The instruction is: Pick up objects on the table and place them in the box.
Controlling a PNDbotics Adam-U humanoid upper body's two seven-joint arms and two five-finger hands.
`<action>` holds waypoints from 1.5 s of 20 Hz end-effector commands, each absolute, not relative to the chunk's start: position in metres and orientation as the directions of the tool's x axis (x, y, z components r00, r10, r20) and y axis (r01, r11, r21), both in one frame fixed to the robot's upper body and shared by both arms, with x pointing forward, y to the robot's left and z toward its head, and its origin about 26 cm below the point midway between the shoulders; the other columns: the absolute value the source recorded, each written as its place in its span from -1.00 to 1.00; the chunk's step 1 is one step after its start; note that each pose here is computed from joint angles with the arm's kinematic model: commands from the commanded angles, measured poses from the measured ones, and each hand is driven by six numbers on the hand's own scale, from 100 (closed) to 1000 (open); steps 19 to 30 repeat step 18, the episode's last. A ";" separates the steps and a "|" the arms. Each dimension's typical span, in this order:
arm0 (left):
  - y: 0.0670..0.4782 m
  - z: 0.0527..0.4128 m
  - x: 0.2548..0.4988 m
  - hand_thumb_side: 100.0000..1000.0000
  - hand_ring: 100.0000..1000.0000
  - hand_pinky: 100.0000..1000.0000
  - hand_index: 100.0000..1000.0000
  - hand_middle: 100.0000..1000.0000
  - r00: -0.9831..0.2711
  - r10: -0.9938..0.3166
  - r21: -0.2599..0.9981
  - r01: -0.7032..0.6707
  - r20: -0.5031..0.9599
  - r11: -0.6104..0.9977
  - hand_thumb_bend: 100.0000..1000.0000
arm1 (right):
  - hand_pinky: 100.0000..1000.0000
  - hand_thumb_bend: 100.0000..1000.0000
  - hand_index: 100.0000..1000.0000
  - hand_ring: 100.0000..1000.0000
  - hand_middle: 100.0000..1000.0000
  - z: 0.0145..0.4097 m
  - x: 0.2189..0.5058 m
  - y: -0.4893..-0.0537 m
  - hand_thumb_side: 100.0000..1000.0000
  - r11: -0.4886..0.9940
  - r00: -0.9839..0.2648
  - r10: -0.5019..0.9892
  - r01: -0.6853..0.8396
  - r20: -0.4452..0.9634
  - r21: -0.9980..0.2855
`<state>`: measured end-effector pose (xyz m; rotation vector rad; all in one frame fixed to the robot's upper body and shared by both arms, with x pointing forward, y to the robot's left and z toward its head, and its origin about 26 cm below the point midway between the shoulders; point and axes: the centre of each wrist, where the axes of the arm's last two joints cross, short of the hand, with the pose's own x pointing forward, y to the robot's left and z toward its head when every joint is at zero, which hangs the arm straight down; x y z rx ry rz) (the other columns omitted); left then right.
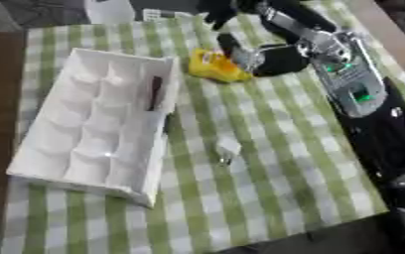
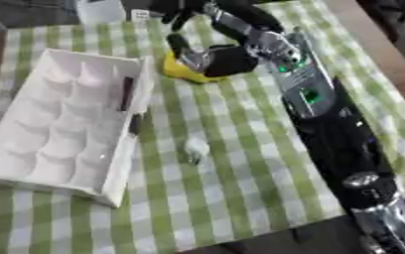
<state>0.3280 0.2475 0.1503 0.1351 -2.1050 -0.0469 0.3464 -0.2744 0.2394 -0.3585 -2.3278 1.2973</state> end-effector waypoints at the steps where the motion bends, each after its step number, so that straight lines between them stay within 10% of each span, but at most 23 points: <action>1: 0.254 0.158 0.327 0.89 0.47 0.52 0.74 0.97 -0.554 -0.166 0.132 -0.102 0.816 0.986 -0.69 | 0.38 -1.00 0.79 0.57 0.66 0.257 0.325 -0.284 -0.06 0.592 -0.872 0.425 0.065 0.243 -0.803; 30: 0.255 0.153 0.328 0.87 0.50 0.52 0.72 1.00 -0.619 -0.161 0.140 -0.083 0.768 0.987 -0.70 | 0.15 -1.00 0.79 0.42 0.60 0.206 0.289 -0.305 -0.06 0.787 -0.777 0.403 0.024 0.485 -0.616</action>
